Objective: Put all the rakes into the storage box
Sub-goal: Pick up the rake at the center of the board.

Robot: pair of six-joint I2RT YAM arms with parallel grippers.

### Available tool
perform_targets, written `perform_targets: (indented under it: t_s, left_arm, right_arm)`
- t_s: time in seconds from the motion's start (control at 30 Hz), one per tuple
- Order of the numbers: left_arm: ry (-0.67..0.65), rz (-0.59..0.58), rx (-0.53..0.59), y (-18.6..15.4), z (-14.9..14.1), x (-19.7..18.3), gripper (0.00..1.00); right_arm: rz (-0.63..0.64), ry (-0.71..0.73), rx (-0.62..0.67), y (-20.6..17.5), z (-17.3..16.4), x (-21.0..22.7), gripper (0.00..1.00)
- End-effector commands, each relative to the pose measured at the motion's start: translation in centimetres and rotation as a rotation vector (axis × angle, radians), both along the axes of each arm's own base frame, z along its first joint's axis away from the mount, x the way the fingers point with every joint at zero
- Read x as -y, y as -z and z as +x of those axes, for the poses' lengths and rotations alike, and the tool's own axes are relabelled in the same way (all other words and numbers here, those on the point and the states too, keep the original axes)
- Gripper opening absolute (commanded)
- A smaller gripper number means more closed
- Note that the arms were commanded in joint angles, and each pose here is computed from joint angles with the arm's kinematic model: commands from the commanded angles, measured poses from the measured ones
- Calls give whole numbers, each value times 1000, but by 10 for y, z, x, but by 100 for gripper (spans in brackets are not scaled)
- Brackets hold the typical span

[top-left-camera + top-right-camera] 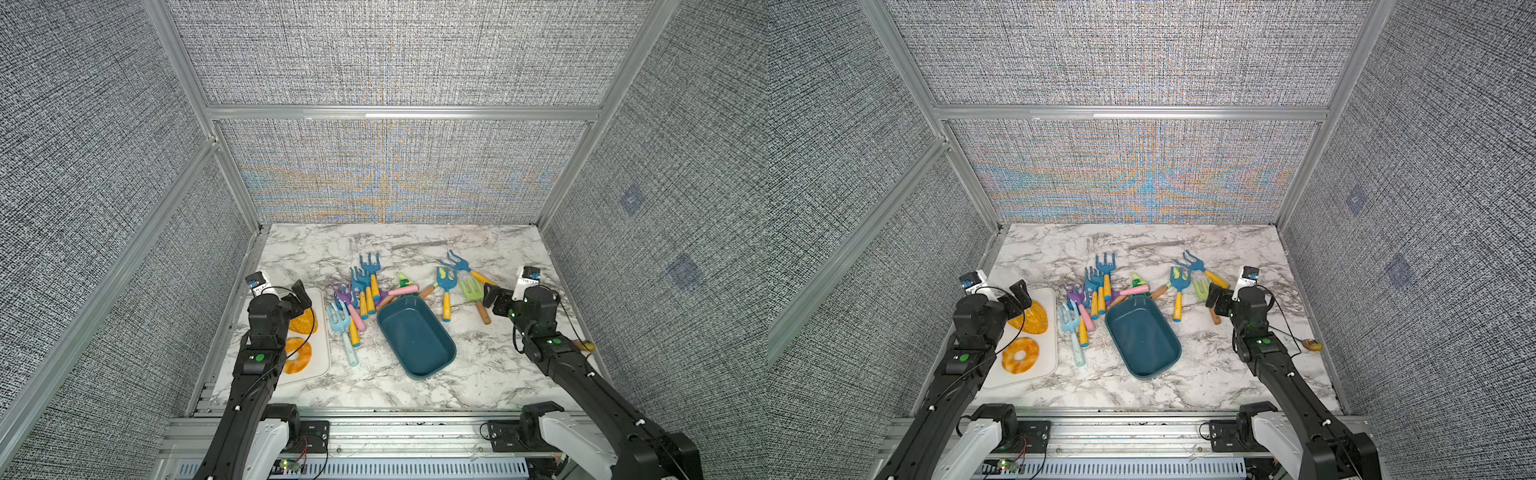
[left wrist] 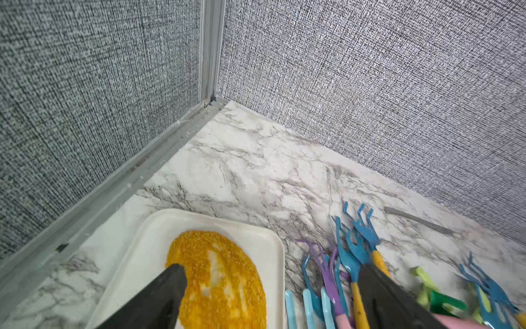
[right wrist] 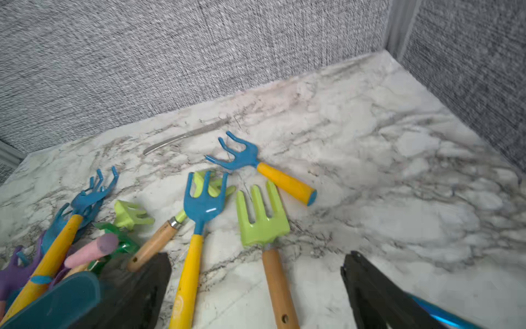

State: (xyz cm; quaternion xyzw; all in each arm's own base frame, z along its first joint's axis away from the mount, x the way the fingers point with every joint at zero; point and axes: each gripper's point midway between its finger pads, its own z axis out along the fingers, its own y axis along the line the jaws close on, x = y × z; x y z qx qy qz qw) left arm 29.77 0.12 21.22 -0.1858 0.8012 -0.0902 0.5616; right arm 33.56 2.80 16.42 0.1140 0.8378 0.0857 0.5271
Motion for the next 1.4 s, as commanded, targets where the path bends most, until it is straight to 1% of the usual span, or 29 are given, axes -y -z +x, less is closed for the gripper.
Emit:
perform_targets:
  t_s: [0.0, 0.03, 0.07, 0.17, 0.23, 0.27, 0.43, 0.53, 0.67, 0.93, 1.1, 1.23, 1.37]
  left_arm:
    - [47, -85, -91, 25, -25, 12, 99]
    - [66, -97, -66, 25, -28, 15, 99]
    - [57, -124, -60, 29, -33, 15, 99]
    - [-49, -239, -68, 44, -48, 5, 99]
    - [-23, -281, -48, 44, -50, 11, 99]
    - [-4, -303, -47, 44, -50, 16, 99]
    - [45, -364, -152, 64, -52, 30, 99]
    - [83, -380, -210, 75, -54, 39, 99]
    - [100, -394, -270, 85, -59, 44, 99]
    - [140, -418, -332, 96, -68, 53, 99]
    - [147, -424, -376, 103, -73, 56, 99]
    - [159, -437, -401, 106, -75, 59, 99]
    - [179, -451, -420, 107, -74, 64, 99]
  right_arm:
    - [46, 14, -71, 16, -1, 3, 99]
    - [42, 17, -93, 19, 3, 5, 99]
    - [32, 16, -119, 23, 7, 5, 98]
    - [-1, 12, -196, 32, 27, 6, 93]
    - [-21, -8, -263, 40, 41, 5, 86]
    - [-30, -15, -287, 43, 50, 4, 84]
    - [-80, -70, -377, 55, 91, -1, 78]
    - [-112, -97, -418, 64, 108, -3, 78]
    - [-148, -126, -479, 79, 128, -4, 76]
    - [-231, -145, -594, 114, 152, 2, 68]
    - [-256, -146, -644, 133, 155, 5, 62]
    - [-265, -134, -667, 145, 155, 8, 61]
    - [-289, -116, -687, 153, 156, 12, 55]
